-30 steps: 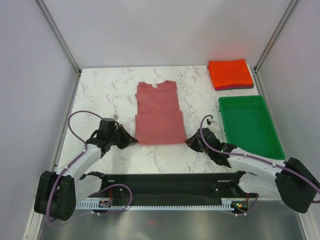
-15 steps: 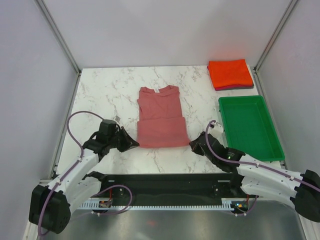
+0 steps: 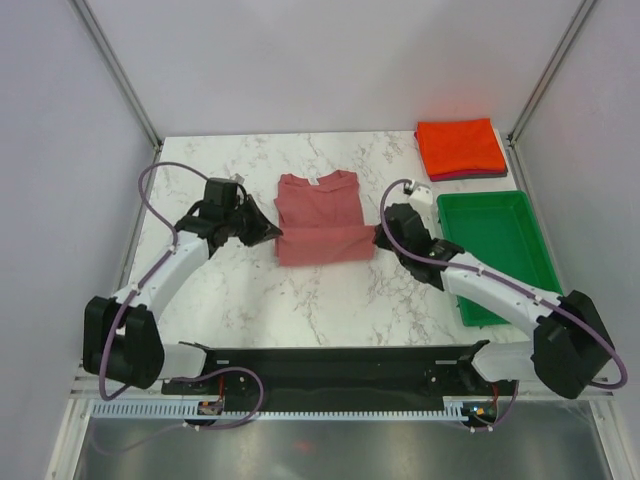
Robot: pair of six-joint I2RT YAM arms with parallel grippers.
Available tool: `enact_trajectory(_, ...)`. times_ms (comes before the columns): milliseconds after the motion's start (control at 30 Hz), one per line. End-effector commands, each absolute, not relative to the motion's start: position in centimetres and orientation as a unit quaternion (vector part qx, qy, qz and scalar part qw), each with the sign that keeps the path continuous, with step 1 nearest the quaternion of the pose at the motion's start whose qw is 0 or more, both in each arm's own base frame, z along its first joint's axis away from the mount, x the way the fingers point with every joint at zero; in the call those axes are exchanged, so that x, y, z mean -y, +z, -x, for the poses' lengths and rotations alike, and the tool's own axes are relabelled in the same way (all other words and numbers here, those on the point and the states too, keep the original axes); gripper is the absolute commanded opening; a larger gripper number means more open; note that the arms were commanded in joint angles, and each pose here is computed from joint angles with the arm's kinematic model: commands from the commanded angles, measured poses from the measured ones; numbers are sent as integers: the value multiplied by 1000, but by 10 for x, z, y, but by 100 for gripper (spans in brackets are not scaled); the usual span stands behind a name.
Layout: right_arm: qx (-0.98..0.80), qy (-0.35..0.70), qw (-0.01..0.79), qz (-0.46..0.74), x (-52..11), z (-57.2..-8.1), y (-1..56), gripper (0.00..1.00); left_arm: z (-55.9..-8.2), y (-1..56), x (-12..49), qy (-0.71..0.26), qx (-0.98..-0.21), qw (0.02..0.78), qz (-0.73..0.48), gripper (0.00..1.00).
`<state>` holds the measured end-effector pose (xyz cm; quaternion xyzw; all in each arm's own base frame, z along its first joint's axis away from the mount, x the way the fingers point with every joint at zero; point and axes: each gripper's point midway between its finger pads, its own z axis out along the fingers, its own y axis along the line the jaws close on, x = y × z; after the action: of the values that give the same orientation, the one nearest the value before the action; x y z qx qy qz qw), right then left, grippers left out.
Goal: Fold and stack the t-shirts
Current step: Fold the tshirt, then neatly place the folded tshirt to the corner
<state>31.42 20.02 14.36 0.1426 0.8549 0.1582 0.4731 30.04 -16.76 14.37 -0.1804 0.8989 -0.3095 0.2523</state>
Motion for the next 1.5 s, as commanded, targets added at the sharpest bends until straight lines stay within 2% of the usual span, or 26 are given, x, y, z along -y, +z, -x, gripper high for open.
enact_trajectory(0,-827,182,519,-118,-207,-366,192,0,-348,171,166,-312,-889,296,154,2)
enact_trajectory(133,-821,206,523,-93,-218,-410,207,0,-398,198,175,-332,-878,313,147,2)
enact_trajectory(300,-820,214,525,-85,-227,-470,205,0,-453,195,165,-331,-873,317,169,2)
enact_trajectory(533,-818,229,523,-72,-241,-540,192,0,-526,182,149,-336,-866,326,177,2)
enact_trajectory(567,-820,229,520,-74,-239,-548,187,0,-535,158,146,-334,-872,308,182,2)
enact_trajectory(667,-823,229,513,-79,-240,-573,168,0,-558,153,142,-344,-868,312,174,2)
enact_trajectory(700,-826,228,509,-79,-243,-583,156,1,-566,132,140,-340,-873,301,177,2)
enact_trajectory(733,-827,230,507,-77,-244,-589,151,2,-578,141,140,-345,-867,317,169,3)
enact_trajectory(800,-827,235,506,-78,-242,-604,139,3,-592,119,137,-343,-871,311,164,9)
enact_trajectory(867,-819,252,512,-66,-245,-616,135,10,-610,124,133,-351,-862,326,165,14)
enact_trajectory(900,-817,272,506,-49,-254,-624,130,15,-615,110,132,-356,-863,316,168,21)
enact_trajectory(933,-816,281,504,-40,-257,-629,127,19,-624,119,130,-364,-857,326,165,26)
enact_trajectory(1100,-820,307,483,-3,-248,-640,129,44,-632,148,112,-366,-845,362,148,46)
enact_trajectory(1167,-822,310,478,4,-239,-633,132,48,-620,158,105,-340,-851,377,134,50)
enact_trajectory(1333,-839,323,436,33,-232,-593,125,53,-580,126,100,-301,-880,347,118,50)
enact_trajectory(1467,-841,339,418,60,-236,-572,123,52,-561,118,111,-309,-887,333,82,41)
